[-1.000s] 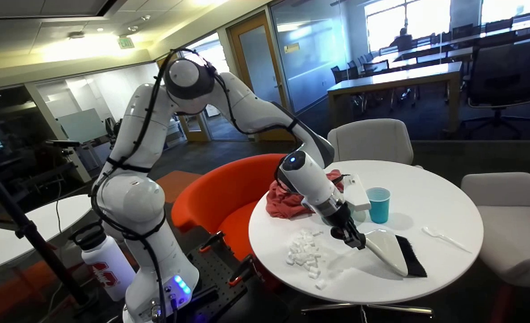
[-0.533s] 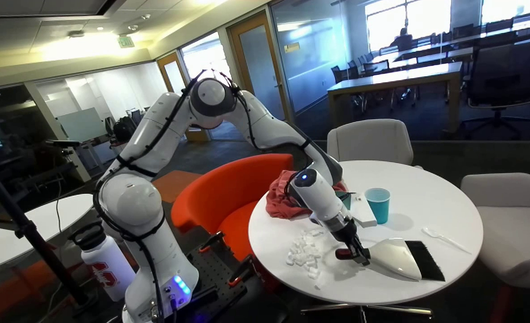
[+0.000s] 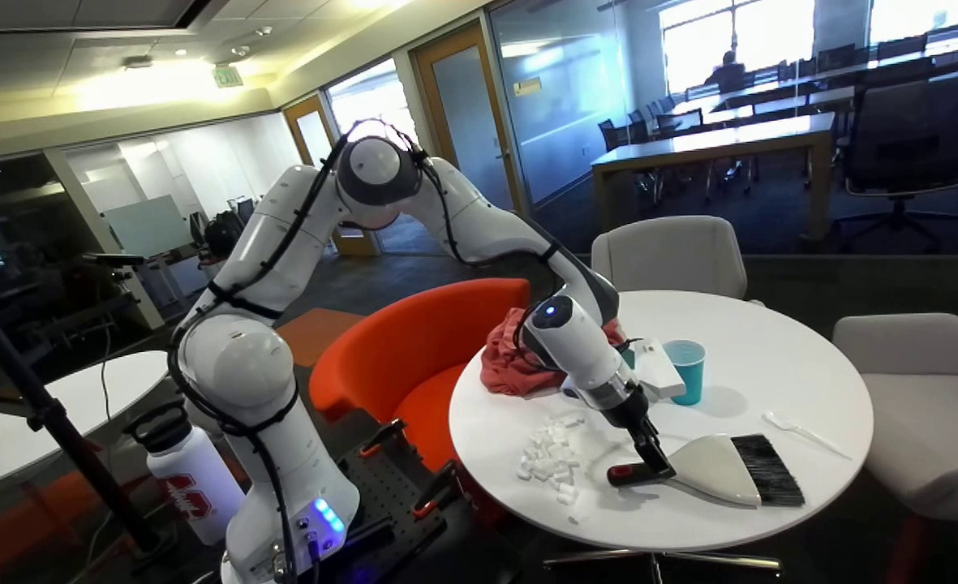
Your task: Sweep the white things on the table to the left
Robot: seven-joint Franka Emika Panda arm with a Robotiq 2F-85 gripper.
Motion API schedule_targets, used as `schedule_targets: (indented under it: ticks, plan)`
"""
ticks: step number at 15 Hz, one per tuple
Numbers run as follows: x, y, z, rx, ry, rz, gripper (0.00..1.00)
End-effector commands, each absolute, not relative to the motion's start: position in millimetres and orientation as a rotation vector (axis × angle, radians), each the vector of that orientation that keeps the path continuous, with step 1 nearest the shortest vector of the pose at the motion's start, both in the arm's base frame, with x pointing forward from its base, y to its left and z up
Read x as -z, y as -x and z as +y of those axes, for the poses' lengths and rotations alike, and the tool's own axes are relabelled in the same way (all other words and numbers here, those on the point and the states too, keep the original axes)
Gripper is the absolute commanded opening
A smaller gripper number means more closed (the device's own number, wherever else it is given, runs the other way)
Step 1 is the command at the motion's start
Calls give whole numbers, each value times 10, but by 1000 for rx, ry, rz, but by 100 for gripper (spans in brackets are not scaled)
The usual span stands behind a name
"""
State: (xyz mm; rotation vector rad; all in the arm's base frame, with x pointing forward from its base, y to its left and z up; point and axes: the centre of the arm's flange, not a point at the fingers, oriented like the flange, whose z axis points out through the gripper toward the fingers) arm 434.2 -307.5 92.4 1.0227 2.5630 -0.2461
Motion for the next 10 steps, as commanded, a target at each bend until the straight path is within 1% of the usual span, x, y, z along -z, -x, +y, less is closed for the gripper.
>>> schedule_targets:
  ticks: [1,5,10]
  plan:
    - [-1557,-3956,-2986,155,-969,2621,100]
    - [-1895,-3579,-2885,26,-900,2686,100]
    - [-2148,-3327,-2752,-79,-843,2684,100]
